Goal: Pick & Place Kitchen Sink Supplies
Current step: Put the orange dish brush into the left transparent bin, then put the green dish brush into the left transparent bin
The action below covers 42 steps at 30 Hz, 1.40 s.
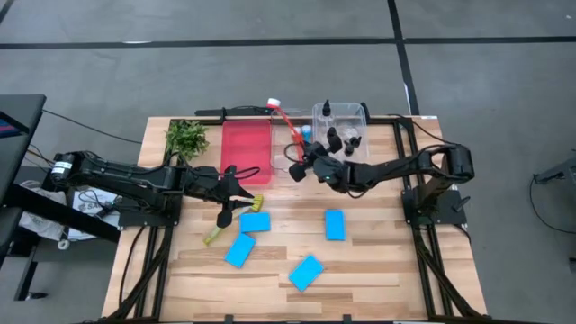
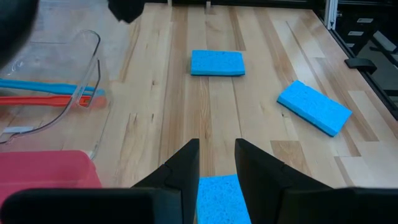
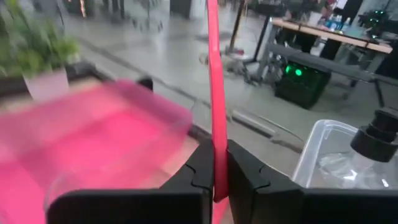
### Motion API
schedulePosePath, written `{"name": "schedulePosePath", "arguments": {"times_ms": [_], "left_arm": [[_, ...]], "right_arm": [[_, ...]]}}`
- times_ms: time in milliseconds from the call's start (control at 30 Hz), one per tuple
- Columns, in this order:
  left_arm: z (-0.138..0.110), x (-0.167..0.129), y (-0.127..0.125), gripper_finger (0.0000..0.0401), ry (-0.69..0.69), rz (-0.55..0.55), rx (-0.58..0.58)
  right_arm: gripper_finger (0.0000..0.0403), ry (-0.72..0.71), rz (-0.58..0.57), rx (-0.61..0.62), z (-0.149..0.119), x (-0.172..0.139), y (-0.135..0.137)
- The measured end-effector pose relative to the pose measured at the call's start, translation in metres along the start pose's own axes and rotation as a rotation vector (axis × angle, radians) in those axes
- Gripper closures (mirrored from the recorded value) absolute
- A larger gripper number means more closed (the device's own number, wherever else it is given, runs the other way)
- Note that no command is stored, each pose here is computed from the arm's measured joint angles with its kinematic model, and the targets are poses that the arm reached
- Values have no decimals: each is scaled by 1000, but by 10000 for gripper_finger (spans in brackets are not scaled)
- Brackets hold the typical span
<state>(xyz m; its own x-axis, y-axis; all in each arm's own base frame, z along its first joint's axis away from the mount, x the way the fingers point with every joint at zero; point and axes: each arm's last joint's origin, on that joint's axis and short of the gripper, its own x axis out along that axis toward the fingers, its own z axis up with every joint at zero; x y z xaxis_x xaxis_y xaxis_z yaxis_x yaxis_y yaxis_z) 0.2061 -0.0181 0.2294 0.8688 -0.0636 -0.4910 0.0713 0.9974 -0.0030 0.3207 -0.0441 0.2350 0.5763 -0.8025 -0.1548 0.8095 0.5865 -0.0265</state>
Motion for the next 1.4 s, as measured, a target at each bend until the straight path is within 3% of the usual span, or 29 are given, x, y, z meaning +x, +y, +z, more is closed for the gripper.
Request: {"name": "schedulePosePath", "arguments": {"times_ms": [133,300,433,600,800,1133,1400], "left_arm": [[0,0,0,298,0,0,0],[0,0,0,298,0,0,0],[0,0,0,298,0,0,0],[0,0,0,298,0,0,0],[0,0,0,298,-3,0,0],[0,0,0,298,-4,0,0],[0,0,0,298,-4,0,0]], "right_arm": [[388,110,-18,-103,14,2,5],[369,239,-50,-173,32,-1,5],[379,299,-72,-207,39,-3,2],[393,313,-82,-199,39,0,-2],[362,333,-108,-163,39,9,-11],[364,369,-91,-123,39,20,-22],[341,367,-76,-158,39,17,-19]]}}
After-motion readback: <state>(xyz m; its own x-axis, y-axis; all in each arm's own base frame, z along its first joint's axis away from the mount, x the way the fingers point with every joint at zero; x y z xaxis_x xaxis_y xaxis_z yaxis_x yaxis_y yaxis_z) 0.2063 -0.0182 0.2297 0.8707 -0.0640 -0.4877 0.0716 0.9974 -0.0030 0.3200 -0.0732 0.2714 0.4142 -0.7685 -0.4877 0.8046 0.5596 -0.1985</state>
